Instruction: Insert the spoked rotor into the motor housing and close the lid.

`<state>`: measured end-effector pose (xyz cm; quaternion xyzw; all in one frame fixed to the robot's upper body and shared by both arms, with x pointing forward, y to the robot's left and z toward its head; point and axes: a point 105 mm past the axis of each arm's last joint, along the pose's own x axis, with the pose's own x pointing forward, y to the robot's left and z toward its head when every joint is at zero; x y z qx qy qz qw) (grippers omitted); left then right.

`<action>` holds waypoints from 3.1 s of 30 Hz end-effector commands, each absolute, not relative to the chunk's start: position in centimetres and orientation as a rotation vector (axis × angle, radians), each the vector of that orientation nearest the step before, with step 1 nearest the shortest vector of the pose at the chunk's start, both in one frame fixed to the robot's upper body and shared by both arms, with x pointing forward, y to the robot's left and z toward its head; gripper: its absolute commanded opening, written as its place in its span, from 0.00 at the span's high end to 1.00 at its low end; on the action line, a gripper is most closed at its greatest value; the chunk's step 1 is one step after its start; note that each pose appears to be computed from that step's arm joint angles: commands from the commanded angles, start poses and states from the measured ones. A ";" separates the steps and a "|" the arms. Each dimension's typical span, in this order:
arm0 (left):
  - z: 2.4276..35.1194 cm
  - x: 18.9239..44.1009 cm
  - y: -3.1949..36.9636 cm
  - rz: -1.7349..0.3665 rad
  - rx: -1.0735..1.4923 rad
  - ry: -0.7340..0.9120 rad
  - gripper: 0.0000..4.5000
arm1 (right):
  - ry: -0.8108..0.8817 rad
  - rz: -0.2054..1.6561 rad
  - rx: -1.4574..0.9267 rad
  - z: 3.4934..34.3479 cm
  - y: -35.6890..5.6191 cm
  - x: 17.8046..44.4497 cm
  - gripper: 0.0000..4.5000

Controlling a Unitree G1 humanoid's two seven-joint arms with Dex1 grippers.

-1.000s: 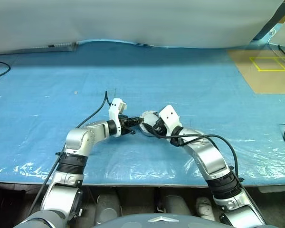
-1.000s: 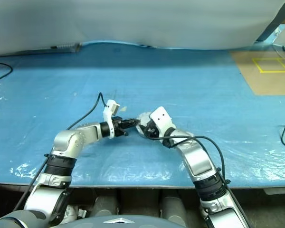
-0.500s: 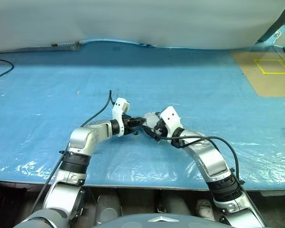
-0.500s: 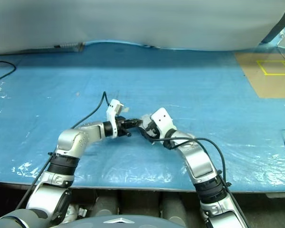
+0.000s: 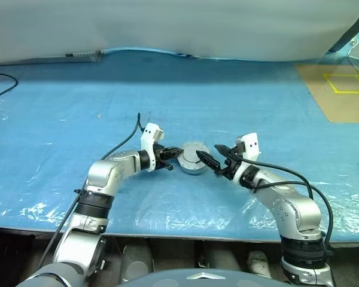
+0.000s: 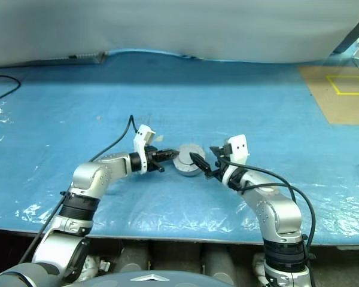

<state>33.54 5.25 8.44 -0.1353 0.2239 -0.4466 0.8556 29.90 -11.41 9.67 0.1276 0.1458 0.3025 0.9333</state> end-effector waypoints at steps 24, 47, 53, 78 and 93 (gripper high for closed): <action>6.2 32.5 4.8 -0.943 -0.254 0.544 1.00 | 0.544 0.757 0.829 8.6 -8.8 28.1 0.64; 9.3 34.2 6.5 -0.879 -0.572 0.441 0.65 | 0.473 0.670 1.039 9.6 -9.8 29.5 0.76; 10.0 34.9 8.4 -0.787 -0.941 0.426 0.18 | 0.401 0.673 1.151 11.8 -9.7 30.6 0.76; 11.1 33.2 6.2 -0.798 -1.490 0.432 0.00 | 0.396 0.765 1.194 15.1 -7.2 31.3 0.76; 12.1 33.8 5.6 -0.839 -1.538 0.405 0.48 | 0.420 0.770 1.106 15.0 -6.6 30.9 0.76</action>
